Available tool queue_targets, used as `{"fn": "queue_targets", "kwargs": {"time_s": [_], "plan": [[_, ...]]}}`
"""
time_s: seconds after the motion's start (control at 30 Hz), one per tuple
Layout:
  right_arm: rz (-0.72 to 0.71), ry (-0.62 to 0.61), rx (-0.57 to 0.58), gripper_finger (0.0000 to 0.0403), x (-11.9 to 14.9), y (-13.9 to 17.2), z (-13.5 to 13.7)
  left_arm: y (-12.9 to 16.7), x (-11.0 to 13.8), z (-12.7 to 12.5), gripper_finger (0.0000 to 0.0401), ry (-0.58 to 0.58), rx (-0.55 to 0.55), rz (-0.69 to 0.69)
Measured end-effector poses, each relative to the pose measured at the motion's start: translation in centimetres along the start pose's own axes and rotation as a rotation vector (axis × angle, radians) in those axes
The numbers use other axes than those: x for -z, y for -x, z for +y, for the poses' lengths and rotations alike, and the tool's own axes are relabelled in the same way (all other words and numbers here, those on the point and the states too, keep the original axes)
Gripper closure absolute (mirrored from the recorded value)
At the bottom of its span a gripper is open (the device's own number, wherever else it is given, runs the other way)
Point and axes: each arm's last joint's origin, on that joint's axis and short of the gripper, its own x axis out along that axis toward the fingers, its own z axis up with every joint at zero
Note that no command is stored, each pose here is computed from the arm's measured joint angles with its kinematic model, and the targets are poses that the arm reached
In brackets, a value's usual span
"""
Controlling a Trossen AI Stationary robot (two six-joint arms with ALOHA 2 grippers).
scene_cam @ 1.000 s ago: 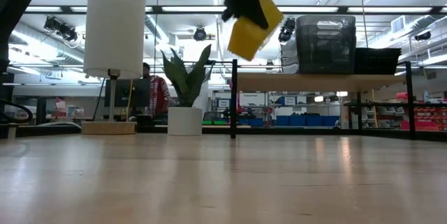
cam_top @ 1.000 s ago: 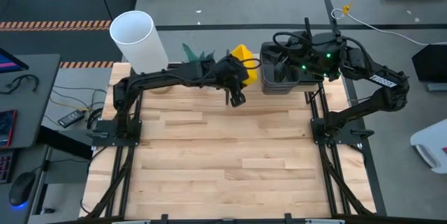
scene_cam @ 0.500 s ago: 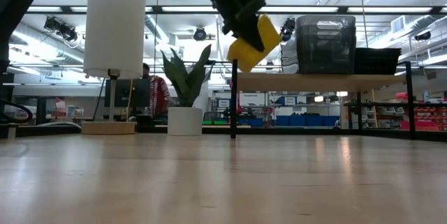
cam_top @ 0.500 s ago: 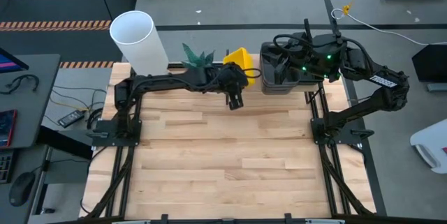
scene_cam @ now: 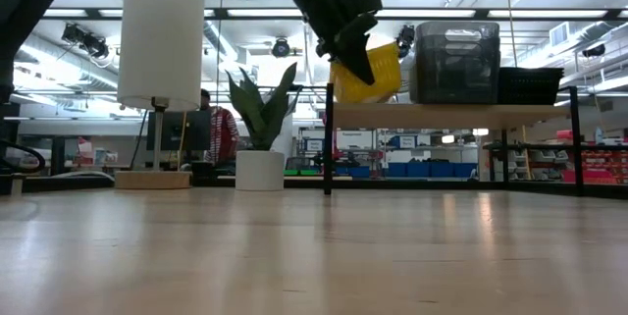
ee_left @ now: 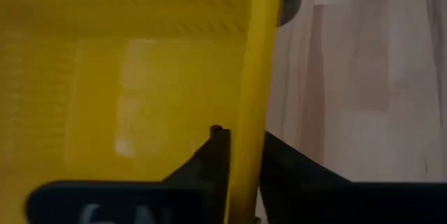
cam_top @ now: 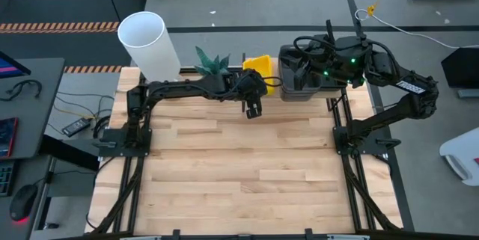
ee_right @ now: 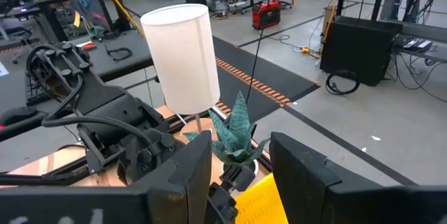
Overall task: Stack baskets on shelf by color
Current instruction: Put the stacked yellow bins on the shelf
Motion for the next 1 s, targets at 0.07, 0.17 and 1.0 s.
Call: {"fn": "queue_targets", "kwargs": {"time_s": [0.07,0.17,1.0], "plan": [[-0.001,0.000,0.000,0.0253,0.0,0.0,0.0,0.0,0.0,0.0,0.0310,0.003,0.000,-0.001],[-0.001,0.002,-0.001,0.0253,0.0,0.0,0.0,0.0,0.0,0.0,0.0273,0.024,0.000,0.000],[-0.088,-0.071,0.026,0.0253,4.2,3.8,-3.0,5.9,-1.4,0.5,0.0233,0.030,-0.018,-0.071]]}}
